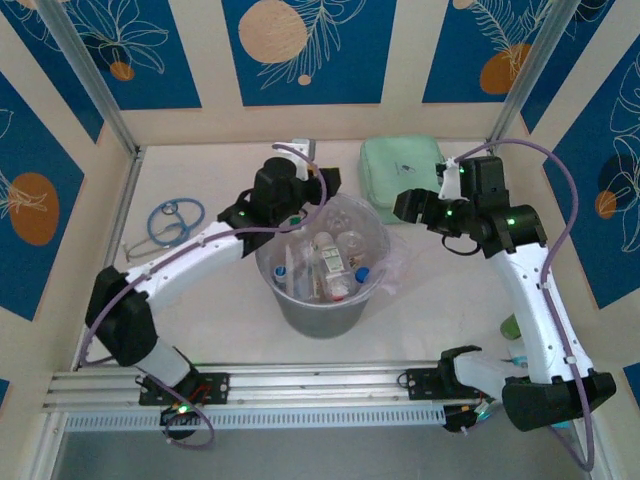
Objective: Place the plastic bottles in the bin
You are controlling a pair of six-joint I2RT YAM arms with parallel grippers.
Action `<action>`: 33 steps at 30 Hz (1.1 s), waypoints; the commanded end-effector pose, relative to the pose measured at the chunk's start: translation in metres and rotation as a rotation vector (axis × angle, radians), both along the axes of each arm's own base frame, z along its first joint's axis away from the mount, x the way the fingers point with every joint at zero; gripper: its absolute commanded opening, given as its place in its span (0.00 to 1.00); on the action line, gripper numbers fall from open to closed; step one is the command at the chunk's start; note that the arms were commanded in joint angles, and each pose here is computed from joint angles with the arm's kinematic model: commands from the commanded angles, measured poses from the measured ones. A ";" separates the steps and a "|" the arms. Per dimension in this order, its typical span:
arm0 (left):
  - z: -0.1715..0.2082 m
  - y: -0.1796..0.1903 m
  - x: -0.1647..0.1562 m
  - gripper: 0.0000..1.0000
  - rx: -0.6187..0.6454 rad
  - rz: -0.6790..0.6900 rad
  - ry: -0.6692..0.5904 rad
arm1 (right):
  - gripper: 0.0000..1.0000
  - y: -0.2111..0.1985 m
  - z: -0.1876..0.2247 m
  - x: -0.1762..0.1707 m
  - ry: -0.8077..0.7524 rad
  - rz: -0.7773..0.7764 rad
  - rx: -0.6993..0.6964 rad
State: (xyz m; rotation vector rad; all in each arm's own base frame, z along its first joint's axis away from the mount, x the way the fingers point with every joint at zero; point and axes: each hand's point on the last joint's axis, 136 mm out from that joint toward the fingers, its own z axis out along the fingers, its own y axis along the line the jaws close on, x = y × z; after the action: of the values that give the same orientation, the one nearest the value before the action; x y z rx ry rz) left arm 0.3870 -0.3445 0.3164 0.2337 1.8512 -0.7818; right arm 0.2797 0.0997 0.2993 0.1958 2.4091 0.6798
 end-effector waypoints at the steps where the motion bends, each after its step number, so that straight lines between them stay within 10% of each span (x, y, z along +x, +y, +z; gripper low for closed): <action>1: -0.033 -0.041 -0.016 0.57 0.004 -0.156 0.114 | 0.75 -0.010 0.004 -0.007 0.018 -0.039 0.036; 9: 0.020 -0.016 -0.024 1.00 0.096 -0.180 -0.042 | 0.80 -0.013 0.016 -0.001 -0.044 -0.059 0.089; 16: 0.084 0.036 -0.045 1.00 0.147 -0.145 -0.165 | 0.82 0.022 0.027 -0.001 -0.070 0.090 0.132; 22: 0.109 0.094 -0.055 1.00 0.181 -0.041 -0.187 | 0.74 0.049 0.004 0.005 0.021 0.280 -0.125; 33: 0.013 0.247 -0.100 1.00 0.273 0.296 0.073 | 0.50 0.101 -0.018 0.035 0.013 0.589 -0.397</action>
State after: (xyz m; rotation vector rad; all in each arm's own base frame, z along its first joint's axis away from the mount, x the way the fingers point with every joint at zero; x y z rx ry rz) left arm 0.3004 -0.1216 0.3753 0.1666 1.8606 -0.4086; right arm 0.3142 0.2019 0.2809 -0.5669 2.5728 0.4929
